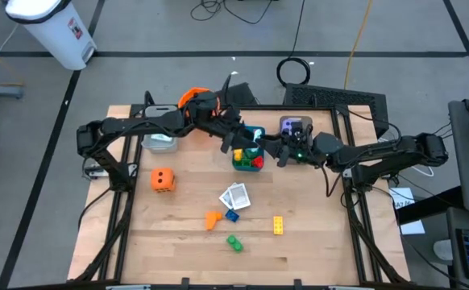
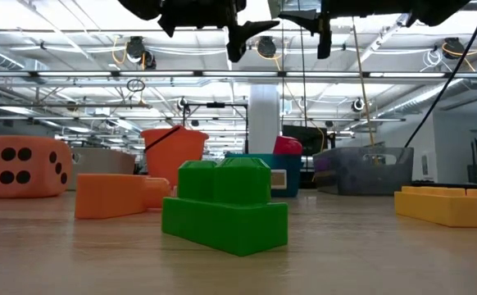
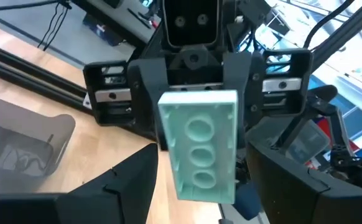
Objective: Pick & Place Toys
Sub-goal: Put the light blue game piece into the blue bin
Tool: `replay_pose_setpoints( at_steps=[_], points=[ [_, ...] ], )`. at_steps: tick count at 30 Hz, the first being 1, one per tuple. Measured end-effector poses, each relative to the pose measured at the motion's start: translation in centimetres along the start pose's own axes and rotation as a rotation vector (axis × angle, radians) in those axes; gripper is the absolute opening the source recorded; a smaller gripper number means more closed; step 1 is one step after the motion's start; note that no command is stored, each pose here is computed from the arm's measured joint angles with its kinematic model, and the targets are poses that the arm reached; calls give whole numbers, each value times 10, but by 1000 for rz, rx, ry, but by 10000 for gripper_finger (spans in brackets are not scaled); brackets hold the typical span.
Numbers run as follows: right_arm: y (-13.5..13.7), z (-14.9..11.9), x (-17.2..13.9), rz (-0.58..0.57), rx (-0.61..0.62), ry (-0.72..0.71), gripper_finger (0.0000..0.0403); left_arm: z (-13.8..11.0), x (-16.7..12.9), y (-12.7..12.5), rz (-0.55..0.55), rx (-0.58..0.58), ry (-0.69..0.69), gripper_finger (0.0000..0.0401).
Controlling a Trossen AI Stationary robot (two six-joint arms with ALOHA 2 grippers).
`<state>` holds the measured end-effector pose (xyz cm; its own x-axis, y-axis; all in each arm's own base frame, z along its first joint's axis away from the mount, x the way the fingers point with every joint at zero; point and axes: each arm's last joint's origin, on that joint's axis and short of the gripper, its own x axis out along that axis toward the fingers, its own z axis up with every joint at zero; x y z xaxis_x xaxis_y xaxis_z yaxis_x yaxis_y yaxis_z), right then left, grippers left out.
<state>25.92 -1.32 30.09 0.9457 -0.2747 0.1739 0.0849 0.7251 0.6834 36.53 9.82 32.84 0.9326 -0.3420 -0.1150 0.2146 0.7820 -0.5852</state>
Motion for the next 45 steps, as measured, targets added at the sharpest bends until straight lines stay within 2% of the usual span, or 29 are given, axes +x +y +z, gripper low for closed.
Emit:
replay_pose_setpoints(
  at_steps=[19,29,31,36,40,45],
  points=[
    [0,1,0,4,1,-5,132,-4,4,-4,-10,6,19,248],
    [1,1,0,8,-4,-5,134,-4,4,-3,-8,13,21,155],
    [1,1,0,14,-11,-6,143,-4,4,-4,-13,27,23,145],
    [3,6,0,76,-15,-25,184,-4,4,-5,-41,50,29,148],
    [1,20,-2,124,-32,-39,216,-3,3,-5,-47,53,30,157],
    [1,41,-11,195,-52,-50,237,1,-3,-2,-54,60,34,147]
  ],
)
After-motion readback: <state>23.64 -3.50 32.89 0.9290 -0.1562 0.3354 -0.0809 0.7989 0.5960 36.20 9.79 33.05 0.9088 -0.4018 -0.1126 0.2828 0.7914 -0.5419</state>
